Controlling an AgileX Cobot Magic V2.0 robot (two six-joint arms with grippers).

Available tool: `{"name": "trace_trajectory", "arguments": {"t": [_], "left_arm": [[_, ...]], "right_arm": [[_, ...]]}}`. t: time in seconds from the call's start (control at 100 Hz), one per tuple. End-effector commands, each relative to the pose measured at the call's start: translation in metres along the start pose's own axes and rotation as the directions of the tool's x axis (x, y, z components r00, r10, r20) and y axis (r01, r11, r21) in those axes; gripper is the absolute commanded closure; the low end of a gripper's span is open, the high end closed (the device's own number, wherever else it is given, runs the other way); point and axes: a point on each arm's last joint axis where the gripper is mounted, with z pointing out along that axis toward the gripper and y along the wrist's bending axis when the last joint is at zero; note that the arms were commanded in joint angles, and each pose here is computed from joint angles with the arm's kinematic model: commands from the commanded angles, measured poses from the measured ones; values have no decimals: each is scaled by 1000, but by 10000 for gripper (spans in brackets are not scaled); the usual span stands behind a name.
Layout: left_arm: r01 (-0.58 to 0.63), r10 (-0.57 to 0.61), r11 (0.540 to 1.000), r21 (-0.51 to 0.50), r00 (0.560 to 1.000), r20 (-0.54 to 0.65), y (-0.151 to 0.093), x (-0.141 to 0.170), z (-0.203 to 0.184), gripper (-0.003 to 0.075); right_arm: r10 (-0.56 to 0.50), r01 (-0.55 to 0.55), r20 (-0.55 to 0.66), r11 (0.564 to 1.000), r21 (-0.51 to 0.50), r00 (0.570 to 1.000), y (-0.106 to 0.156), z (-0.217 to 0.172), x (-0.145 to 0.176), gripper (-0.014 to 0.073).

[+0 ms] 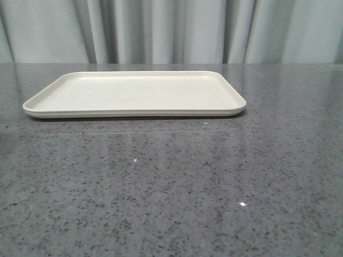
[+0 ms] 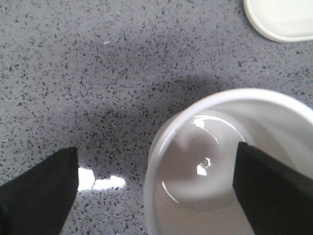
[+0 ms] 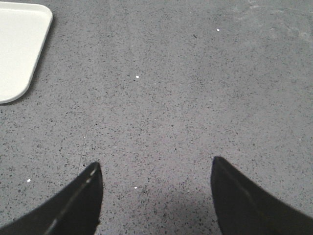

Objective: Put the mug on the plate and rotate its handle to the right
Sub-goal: 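Lift the white mug with the left gripper toward the cream tray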

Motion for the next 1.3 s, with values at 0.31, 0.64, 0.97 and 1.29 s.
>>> {"name": "trace_trajectory", "arguments": {"t": [0.31,0.64,0.97,1.29], "left_arm": [[11,-11,1000,7,998,62,-1,-8,-6,591],[3,-4,1000,8,998,65,-2,-12,-16,740],[-10,-7,997,75,974,228,-13,-43,-75,741],[-116,76,980,160,969,236,-51,-94,-70,741]], "right_arm": [[-4,3,79,1000,7,997,-1,-4,-13,117],[-4,3,79,1000,7,997,-1,-4,-13,117],[-4,3,80,1000,7,997,-1,-4,-13,117],[-4,3,86,1000,7,996,-1,-4,-14,117]]}}
